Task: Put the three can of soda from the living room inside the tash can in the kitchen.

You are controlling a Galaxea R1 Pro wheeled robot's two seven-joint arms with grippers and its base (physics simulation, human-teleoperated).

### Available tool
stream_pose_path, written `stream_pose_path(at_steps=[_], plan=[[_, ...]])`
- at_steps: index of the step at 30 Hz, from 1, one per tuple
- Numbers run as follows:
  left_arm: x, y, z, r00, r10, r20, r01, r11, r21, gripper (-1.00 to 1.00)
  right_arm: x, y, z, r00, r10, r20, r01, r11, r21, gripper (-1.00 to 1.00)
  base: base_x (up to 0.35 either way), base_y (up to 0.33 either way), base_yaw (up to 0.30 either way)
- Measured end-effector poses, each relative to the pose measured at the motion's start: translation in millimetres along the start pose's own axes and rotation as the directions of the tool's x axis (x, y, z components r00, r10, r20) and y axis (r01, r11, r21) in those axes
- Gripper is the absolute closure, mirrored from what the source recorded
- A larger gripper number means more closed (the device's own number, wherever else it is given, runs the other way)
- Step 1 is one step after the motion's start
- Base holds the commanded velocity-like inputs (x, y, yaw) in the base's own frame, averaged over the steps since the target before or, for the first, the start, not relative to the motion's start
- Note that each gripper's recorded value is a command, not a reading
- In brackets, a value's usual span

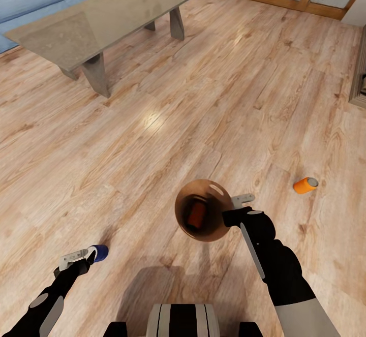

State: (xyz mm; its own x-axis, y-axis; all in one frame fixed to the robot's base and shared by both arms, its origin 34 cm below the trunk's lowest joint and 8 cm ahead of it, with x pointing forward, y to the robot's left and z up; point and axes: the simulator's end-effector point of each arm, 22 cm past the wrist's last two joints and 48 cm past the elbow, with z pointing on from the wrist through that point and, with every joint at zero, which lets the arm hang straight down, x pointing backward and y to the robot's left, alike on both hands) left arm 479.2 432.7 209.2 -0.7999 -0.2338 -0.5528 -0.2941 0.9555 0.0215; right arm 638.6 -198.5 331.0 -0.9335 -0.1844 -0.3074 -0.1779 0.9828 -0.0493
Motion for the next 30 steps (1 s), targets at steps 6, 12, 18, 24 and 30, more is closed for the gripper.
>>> stream_pose_path(at_steps=[6,12,18,24,30], plan=[[1,0,0.2,1.000,0.000,-0.002,0.000,1.000,-0.001,-1.00,1,0,1.0,1.000,0.000,-0.002,0.000,1.000,-0.001,1.00,0.000,0.000,0.000],[9,1,6.9,1.000,0.001,-0.006,-0.001,1.000,-0.002,-1.00,7,1,10.3,1.000,0.000,-0.006,0.000,1.000,-0.001,1.00,0.000,0.000,0.000],[20,2,16.2,1.000,0.001,-0.006,-0.001,1.000,-0.001,-1.00,14,3,22.0,1.000,0.001,-0.007,-0.001,1.000,-0.002,1.00,0.000,0.000,0.000],[21,2,17.9,1.000,0.001,-0.006,-0.001,1.000,-0.001,-1.00,15,3,23.9,1.000,0.000,-0.006,0.000,1.000,-0.002,1.00,0.000,0.000,0.000],[20,2,17.9,1.000,0.002,-0.005,-0.002,1.000,-0.001,-1.00,15,4,23.9,1.000,0.002,-0.006,-0.002,1.000,-0.006,1.00,0.083,-0.013,0.000]])
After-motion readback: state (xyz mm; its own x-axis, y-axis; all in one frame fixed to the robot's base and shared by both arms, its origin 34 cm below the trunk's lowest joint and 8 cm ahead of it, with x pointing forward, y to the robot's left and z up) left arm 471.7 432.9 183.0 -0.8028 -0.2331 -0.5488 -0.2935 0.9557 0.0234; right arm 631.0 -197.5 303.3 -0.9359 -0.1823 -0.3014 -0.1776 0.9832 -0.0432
